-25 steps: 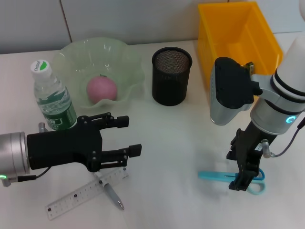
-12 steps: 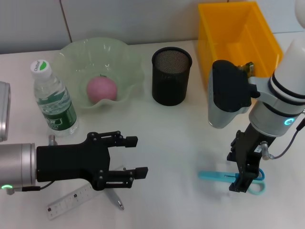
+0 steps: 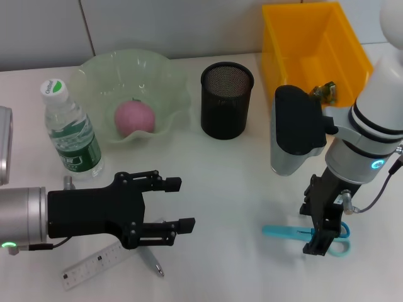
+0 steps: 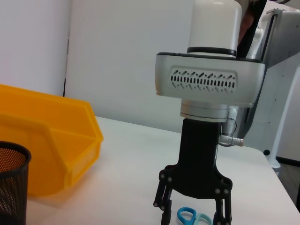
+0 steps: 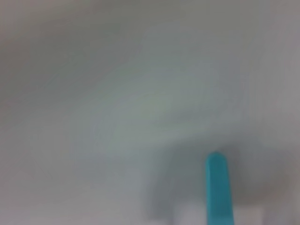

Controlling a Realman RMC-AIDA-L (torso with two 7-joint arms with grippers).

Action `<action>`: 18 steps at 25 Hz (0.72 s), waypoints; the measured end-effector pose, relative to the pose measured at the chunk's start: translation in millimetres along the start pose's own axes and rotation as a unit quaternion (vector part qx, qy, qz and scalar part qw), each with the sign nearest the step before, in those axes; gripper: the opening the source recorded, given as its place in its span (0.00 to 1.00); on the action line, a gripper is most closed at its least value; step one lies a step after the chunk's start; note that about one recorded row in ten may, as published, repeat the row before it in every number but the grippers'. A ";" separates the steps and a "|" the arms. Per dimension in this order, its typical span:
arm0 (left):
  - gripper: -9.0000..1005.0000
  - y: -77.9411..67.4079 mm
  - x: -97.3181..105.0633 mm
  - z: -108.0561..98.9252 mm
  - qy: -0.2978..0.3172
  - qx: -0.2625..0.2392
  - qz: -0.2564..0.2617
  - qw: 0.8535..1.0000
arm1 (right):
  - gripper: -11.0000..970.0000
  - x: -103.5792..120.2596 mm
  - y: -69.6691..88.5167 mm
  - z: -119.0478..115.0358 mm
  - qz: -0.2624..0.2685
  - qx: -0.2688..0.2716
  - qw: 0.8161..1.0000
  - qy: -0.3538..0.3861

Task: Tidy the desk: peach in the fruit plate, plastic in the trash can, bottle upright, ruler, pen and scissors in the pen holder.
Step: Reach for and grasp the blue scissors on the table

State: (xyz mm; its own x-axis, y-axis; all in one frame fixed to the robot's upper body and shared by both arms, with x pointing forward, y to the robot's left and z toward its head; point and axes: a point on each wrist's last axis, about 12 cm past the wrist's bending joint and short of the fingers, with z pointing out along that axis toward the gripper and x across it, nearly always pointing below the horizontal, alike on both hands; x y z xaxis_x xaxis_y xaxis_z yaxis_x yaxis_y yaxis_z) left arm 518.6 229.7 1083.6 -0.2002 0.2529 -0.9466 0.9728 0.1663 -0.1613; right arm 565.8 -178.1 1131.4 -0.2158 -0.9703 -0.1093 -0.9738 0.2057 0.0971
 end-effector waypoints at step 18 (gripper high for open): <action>0.77 2.7 -3.6 -1.3 -0.002 -0.004 0.006 1.000 | 0.53 -3.3 1.9 5.2 -0.003 0.014 1.000 0.024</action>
State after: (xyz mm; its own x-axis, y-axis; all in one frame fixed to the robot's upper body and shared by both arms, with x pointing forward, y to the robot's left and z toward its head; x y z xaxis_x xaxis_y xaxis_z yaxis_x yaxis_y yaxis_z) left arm 521.8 230.5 1087.0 -0.1881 0.2514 -0.9494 0.9742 0.1706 -0.1479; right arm 564.3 -173.8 1126.9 -0.2063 -0.9765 -0.0620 -0.9770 0.2021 0.0681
